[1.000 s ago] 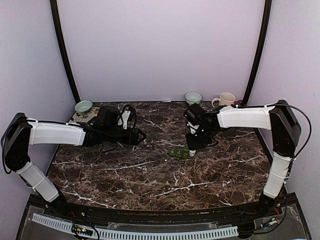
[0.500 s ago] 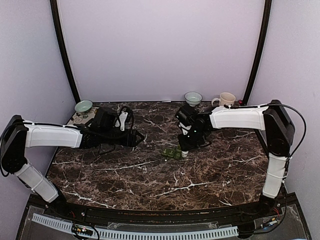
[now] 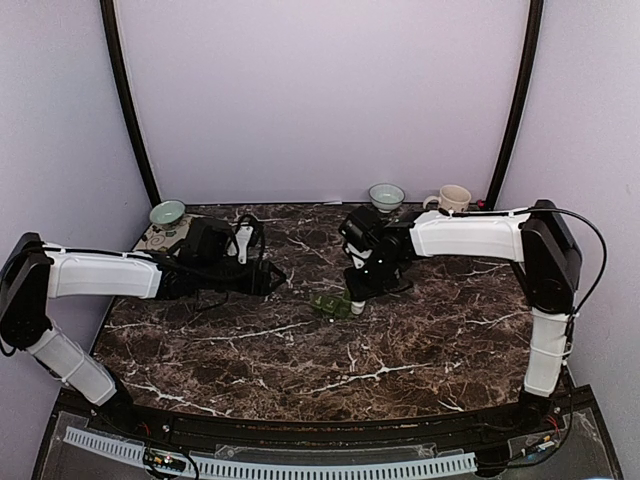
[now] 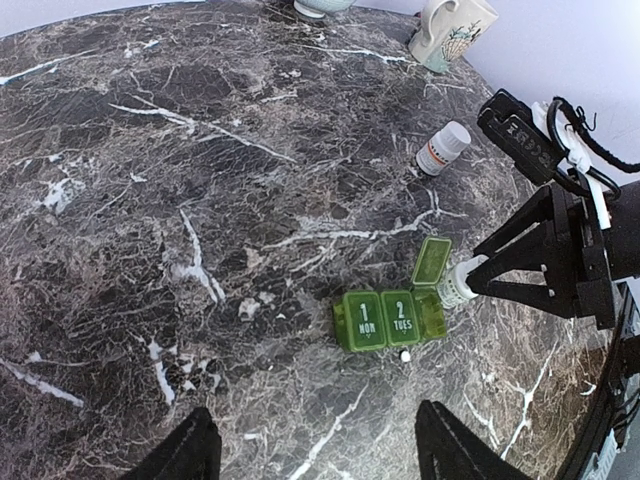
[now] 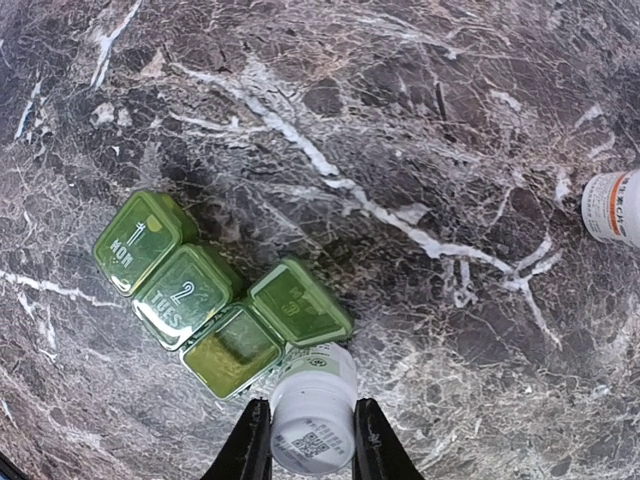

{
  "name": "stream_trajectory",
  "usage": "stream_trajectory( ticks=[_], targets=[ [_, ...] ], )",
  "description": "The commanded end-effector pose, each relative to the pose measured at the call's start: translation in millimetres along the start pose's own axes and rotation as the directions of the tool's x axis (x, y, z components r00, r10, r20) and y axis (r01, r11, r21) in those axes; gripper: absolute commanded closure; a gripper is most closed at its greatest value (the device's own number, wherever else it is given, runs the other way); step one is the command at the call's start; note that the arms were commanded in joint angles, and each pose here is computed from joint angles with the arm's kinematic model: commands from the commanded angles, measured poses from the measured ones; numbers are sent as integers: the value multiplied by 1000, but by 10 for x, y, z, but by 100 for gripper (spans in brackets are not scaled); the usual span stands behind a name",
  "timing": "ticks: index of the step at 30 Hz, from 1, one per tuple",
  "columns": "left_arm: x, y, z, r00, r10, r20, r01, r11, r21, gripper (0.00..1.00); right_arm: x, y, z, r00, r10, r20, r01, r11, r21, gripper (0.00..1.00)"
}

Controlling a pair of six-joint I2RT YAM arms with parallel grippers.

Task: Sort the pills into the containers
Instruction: Position the pill container at the center of the board.

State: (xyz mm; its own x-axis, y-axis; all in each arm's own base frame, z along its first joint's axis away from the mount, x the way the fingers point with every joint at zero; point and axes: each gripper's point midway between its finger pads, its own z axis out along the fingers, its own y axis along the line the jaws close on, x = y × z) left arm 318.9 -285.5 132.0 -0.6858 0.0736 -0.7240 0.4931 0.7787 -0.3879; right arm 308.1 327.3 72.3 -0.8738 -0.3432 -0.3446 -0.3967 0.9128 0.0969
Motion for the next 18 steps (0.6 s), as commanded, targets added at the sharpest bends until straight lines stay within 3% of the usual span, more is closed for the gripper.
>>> stream_trajectory(
  ticks=[1,13,18],
  targets=[
    [-40,-50,-94,1000,-1,30,1,1000,11,31,-31,127,0,1000,-13,-1,13,1000,-15,93],
    [-14,-41,-112,999,-8,33,8,1000,11,31,14,127,-53,1000,-22,-5,22,1000,3,93],
    [-5,-82,-122,1000,-9,28,8,999,34,29,20,138,-297,1000,-11,27,12,1000,-18,93]
  ],
)
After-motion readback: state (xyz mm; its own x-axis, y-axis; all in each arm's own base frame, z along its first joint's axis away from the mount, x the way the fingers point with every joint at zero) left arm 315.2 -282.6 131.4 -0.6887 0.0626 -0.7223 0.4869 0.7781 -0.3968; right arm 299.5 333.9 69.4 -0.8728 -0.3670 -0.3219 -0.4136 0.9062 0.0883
